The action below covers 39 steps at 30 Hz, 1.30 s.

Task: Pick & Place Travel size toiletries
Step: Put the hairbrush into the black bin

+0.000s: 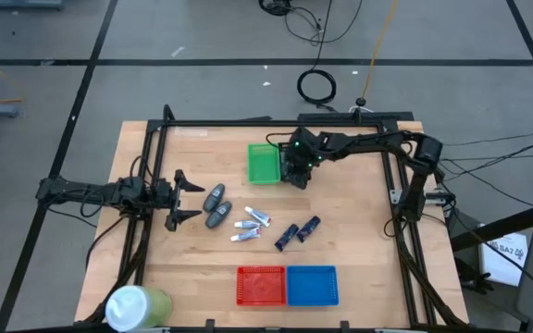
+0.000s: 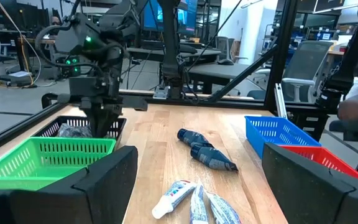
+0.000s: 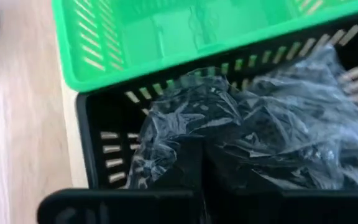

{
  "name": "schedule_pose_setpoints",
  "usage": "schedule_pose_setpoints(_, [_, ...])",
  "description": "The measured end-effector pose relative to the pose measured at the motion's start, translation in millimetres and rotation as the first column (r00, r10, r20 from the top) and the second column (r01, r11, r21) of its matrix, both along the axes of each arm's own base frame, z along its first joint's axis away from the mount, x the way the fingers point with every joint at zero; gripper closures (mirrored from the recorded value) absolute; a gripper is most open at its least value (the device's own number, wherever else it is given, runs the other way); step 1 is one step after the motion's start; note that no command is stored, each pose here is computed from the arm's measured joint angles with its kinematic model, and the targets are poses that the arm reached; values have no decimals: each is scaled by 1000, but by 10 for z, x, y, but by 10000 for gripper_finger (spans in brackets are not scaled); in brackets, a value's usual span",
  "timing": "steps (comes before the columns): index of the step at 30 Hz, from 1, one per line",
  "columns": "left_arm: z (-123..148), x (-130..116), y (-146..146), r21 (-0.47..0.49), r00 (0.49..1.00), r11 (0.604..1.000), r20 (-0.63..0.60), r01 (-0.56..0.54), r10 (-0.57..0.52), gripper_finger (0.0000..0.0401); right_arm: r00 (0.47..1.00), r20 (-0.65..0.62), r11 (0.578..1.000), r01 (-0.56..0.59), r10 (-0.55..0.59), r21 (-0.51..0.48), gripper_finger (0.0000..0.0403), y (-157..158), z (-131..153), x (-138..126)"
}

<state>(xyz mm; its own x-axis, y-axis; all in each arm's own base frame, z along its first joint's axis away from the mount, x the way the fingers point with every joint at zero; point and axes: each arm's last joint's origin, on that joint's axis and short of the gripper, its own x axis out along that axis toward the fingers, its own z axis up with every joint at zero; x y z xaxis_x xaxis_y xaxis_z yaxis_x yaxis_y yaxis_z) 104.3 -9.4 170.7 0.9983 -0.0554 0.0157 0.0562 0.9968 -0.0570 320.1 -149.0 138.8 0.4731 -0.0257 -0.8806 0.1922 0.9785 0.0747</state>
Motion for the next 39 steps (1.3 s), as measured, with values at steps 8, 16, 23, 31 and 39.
schedule_pose_setpoints(8, [0, 0, 0, 0, 1000, 1000, 0, 0, 0, 64, 1000, -27, 1000, 13, -12, 28, 403, 5, -92, 1])
schedule_pose_setpoints(16, [0, 0, 0, 0, 1000, 1000, 0, 0, 0, 64, 1000, 16, 1000, 16, -16, 0, 403, 35, 159, -61])
schedule_pose_setpoints(23, [0, 0, 0, 0, 1000, 1000, 0, 0, 0, 64, 990, 140, 998, 21, -13, -61, 403, 67, 566, -131])
schedule_pose_setpoints(31, [0, 0, 0, 0, 1000, 1000, 0, 0, 0, 64, 966, 240, 989, -60, 92, -138, 403, 224, 726, -31])
schedule_pose_setpoints(39, [0, 0, 0, 0, 1000, 1000, 0, 0, 0, 64, 998, 15, 952, 69, -67, -299, 403, 328, 768, -214])
